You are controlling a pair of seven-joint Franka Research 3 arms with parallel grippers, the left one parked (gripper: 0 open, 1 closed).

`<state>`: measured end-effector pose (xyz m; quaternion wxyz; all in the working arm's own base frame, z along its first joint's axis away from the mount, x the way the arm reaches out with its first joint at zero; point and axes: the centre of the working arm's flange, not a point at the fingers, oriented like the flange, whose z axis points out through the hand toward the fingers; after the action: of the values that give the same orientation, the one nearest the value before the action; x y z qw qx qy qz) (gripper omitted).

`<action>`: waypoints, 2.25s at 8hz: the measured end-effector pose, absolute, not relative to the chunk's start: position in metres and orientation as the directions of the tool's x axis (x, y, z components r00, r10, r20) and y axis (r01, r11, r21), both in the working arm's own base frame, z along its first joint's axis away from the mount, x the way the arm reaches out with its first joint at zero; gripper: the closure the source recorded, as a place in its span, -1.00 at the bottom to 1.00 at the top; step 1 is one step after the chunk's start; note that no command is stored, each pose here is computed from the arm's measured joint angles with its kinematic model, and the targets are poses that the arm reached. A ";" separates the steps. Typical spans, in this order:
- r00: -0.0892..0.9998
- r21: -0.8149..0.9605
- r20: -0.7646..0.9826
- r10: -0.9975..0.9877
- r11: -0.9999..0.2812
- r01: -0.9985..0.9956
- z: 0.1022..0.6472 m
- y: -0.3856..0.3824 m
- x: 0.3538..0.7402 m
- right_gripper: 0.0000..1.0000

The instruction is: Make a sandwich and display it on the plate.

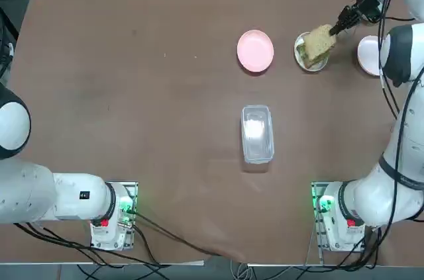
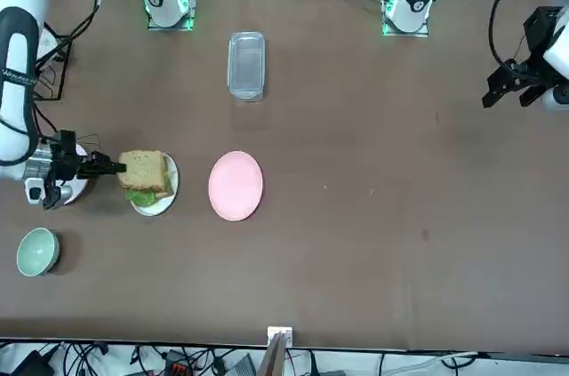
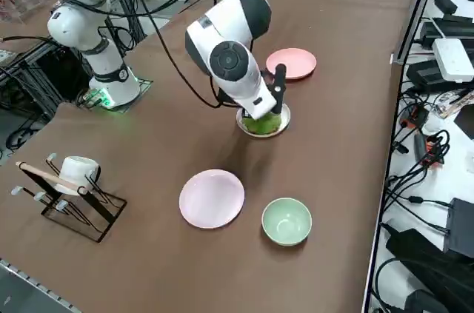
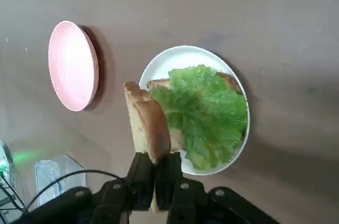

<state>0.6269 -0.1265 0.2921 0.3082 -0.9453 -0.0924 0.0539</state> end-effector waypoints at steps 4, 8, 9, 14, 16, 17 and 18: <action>0.961 -0.611 -0.039 0.273 -0.768 0.193 0.274 -0.122 0.630 0.89; 0.950 -0.611 -0.010 0.312 -0.754 0.242 0.264 -0.134 0.631 0.89; 0.949 -0.608 -0.004 0.315 -0.754 0.247 0.266 -0.136 0.632 0.89; 0.941 -0.615 -0.007 0.339 -0.743 0.263 0.258 -0.132 0.635 0.89; 0.934 -0.613 -0.004 0.358 -0.738 0.281 0.252 -0.132 0.637 0.81; 0.932 -0.611 -0.002 0.363 -0.738 0.286 0.251 -0.131 0.638 0.77; 0.931 -0.608 0.001 0.365 -0.739 0.291 0.252 -0.131 0.640 0.69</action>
<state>0.6402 -0.1306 0.2523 0.3155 -0.9305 -0.1762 0.0591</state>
